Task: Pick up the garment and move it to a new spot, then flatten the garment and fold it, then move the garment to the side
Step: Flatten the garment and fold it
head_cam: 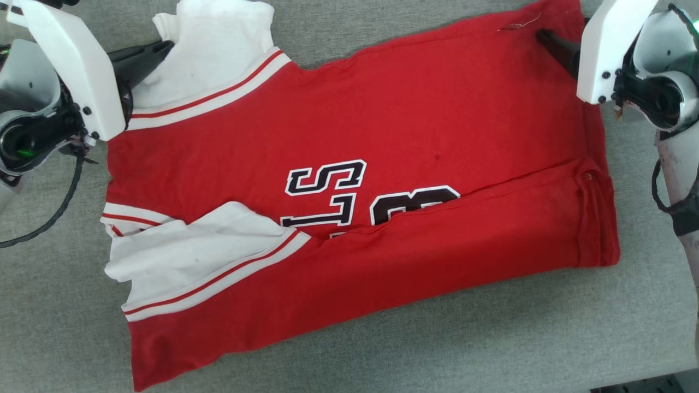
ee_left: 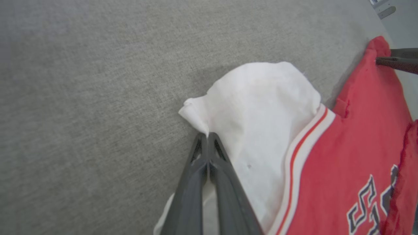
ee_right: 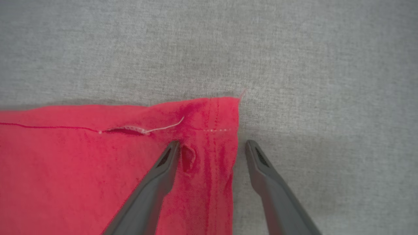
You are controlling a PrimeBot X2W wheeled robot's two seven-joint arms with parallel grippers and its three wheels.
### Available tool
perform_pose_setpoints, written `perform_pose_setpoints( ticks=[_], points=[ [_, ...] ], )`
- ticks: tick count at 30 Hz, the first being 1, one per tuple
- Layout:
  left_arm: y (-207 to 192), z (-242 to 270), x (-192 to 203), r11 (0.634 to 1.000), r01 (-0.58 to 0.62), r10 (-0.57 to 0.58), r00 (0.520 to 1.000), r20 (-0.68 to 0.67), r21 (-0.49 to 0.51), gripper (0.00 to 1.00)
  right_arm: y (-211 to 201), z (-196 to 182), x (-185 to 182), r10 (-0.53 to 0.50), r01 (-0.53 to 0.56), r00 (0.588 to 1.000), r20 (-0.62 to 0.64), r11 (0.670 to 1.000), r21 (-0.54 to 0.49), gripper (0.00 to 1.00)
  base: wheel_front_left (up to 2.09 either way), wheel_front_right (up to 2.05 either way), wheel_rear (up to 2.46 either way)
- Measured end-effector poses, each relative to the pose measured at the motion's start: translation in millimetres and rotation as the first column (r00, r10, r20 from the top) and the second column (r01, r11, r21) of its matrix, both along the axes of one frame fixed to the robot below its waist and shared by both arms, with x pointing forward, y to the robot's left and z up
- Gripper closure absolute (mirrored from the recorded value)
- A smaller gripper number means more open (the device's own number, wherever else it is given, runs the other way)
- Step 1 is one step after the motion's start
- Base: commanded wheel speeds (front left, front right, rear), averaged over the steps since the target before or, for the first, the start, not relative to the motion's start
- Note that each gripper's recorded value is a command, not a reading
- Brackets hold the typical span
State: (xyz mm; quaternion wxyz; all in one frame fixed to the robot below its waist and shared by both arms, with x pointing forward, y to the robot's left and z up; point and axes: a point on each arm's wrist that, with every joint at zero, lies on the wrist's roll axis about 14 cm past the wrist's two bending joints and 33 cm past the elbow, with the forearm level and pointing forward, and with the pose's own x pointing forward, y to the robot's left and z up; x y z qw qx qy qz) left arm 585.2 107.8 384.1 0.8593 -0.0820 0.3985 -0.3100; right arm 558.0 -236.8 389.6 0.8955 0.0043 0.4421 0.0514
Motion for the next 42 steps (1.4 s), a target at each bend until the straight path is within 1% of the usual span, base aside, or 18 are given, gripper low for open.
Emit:
perform_pose_setpoints(
  ticks=[1,2,4,9,11,12,13,14,15,16,20,21,22,25,28,34,39,42],
  points=[
    [-0.8,0.0,-0.6,1.0,-0.003,0.003,1.0,-0.003,-0.008,1.0,2.1,0.3,2.1,0.003,-0.003,1.0,0.002,1.0,0.003,0.3,0.0,0.0,0.0],
    [-1.1,0.0,-0.8,1.0,-0.004,0.004,1.0,-0.003,-0.011,1.0,4.7,0.8,4.2,0.005,-0.005,1.0,0.01,1.0,0.008,0.56,0.0,0.0,0.0],
    [-1.5,1.7,-0.5,1.0,-0.007,0.007,1.0,0.005,-0.016,1.0,9.1,1.8,7.6,0.007,-0.008,1.0,0.03,1.0,0.02,1.0,0.0,0.0,0.0],
    [-8.1,25.2,0.5,0.996,-0.026,0.03,0.998,0.053,-0.08,1.0,9.9,20.4,13.8,0.009,-0.012,0.993,0.12,1.0,0.024,1.0,0.0,0.0,0.0],
    [-12.4,41.9,-1.1,0.992,-0.03,0.04,0.996,0.084,-0.123,1.0,10.8,30.2,12.5,0.015,-0.02,0.987,0.157,0.999,0.028,1.0,0.0,0.0,0.0],
    [-12.4,41.9,-1.1,0.992,-0.03,0.04,0.996,0.084,-0.123,1.0,10.8,30.2,12.5,0.015,-0.02,0.987,0.157,0.999,0.028,1.0,0.0,0.0,0.0],
    [-13.0,59.5,-5.6,0.988,-0.029,0.048,0.991,0.123,-0.153,1.0,10.5,38.6,7.1,0.028,-0.033,0.982,0.187,0.999,0.024,1.0,0.0,0.0,0.0],
    [-13.0,59.5,-5.6,0.988,-0.029,0.048,0.991,0.123,-0.153,1.0,10.5,38.6,7.1,0.028,-0.033,0.982,0.187,0.999,0.024,1.0,0.0,0.0,0.0],
    [-16.9,77.1,-15.6,0.98,-0.02,0.05,0.987,0.151,-0.197,1.0,9.1,48.3,0.1,0.042,-0.047,0.974,0.221,0.999,0.017,1.0,0.0,0.0,0.0],
    [-16.9,77.1,-15.6,0.98,-0.02,0.05,0.987,0.151,-0.197,1.0,9.1,48.3,0.1,0.042,-0.047,0.974,0.221,0.999,0.017,1.0,0.0,0.0,0.0],
    [-13.5,104.4,-42.1,0.97,-0.003,0.055,0.976,0.209,-0.242,1.0,8.7,62.0,-21.0,0.075,-0.081,0.959,0.272,0.997,0.013,1.0,0.0,0.0,0.0],
    [-10.2,113.5,-60.3,0.964,-0.002,0.063,0.973,0.222,-0.268,1.0,9.0,61.7,-37.6,0.088,-0.096,0.959,0.27,0.995,0.017,1.0,0.0,0.0,0.0],
    [-10.2,113.5,-60.3,0.964,-0.002,0.063,0.973,0.222,-0.268,1.0,9.0,61.7,-37.6,0.088,-0.096,0.959,0.27,0.995,0.017,1.0,0.0,0.0,0.0],
    [-2.1,124.0,-87.9,0.953,-0.01,0.086,0.967,0.241,-0.302,1.0,9.3,59.9,-62.9,0.104,-0.114,0.959,0.263,0.993,0.024,1.0,0.0,0.0,0.0],
    [10.1,123.8,-118.4,0.946,-0.036,0.118,0.964,0.236,-0.323,1.0,10.5,56.8,-87.7,0.111,-0.125,0.961,0.252,0.991,0.038,1.0,0.0,0.0,0.0],
    [26.4,110.3,-175.4,0.926,-0.106,0.176,0.97,0.167,-0.362,1.0,8.0,46.8,-130.7,0.1,-0.115,0.972,0.215,0.991,0.061,1.0,0.0,0.0,0.0],
    [33.2,86.5,-204.0,0.919,-0.164,0.206,0.975,0.083,-0.358,1.0,4.0,31.9,-155.4,0.051,-0.068,0.984,0.169,0.993,0.098,1.0,0.0,0.0,0.0],
    [37.4,65.5,-210.7,0.92,-0.202,0.229,0.972,0.042,-0.334,1.0,3.9,24.6,-159.6,0.015,-0.034,0.988,0.156,0.992,0.125,1.0,0.0,0.0,0.0]
  ],
)
